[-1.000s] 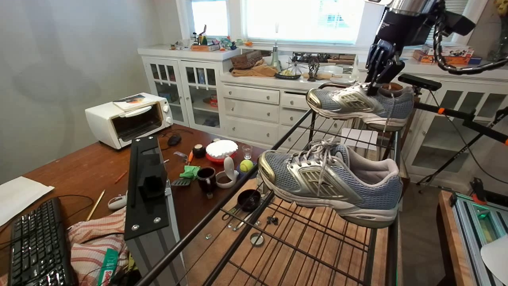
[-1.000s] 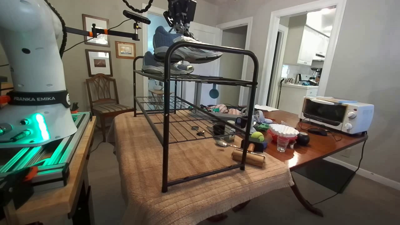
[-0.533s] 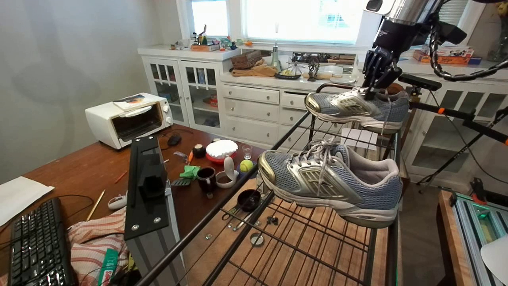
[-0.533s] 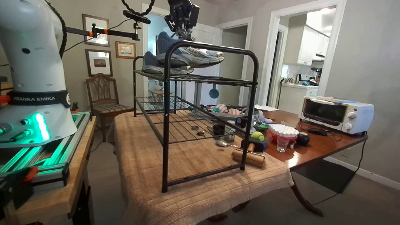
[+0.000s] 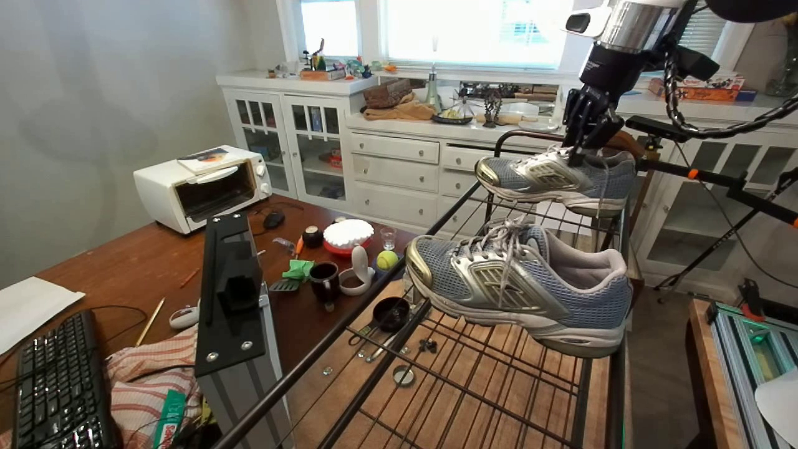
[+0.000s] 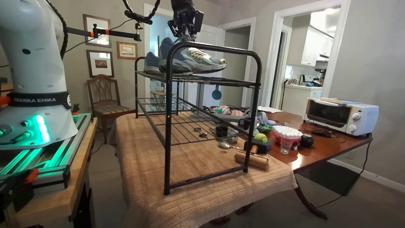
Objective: Move the right and left shoes to the right
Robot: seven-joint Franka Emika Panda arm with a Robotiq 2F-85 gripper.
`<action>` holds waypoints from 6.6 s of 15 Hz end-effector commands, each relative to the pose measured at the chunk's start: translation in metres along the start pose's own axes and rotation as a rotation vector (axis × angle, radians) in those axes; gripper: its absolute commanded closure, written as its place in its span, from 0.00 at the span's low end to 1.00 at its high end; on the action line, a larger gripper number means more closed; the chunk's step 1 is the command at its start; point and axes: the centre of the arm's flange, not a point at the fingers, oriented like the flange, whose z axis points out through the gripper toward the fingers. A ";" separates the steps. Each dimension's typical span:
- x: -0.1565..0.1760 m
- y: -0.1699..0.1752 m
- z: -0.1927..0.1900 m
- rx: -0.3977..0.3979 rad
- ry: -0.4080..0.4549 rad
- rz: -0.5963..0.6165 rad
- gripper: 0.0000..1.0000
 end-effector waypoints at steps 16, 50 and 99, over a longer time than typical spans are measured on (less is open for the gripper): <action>0.088 -0.051 -0.024 0.021 -0.103 0.188 0.00; 0.200 -0.192 0.019 0.121 -0.347 0.375 0.77; 0.136 -0.158 0.026 0.113 -0.323 0.281 0.59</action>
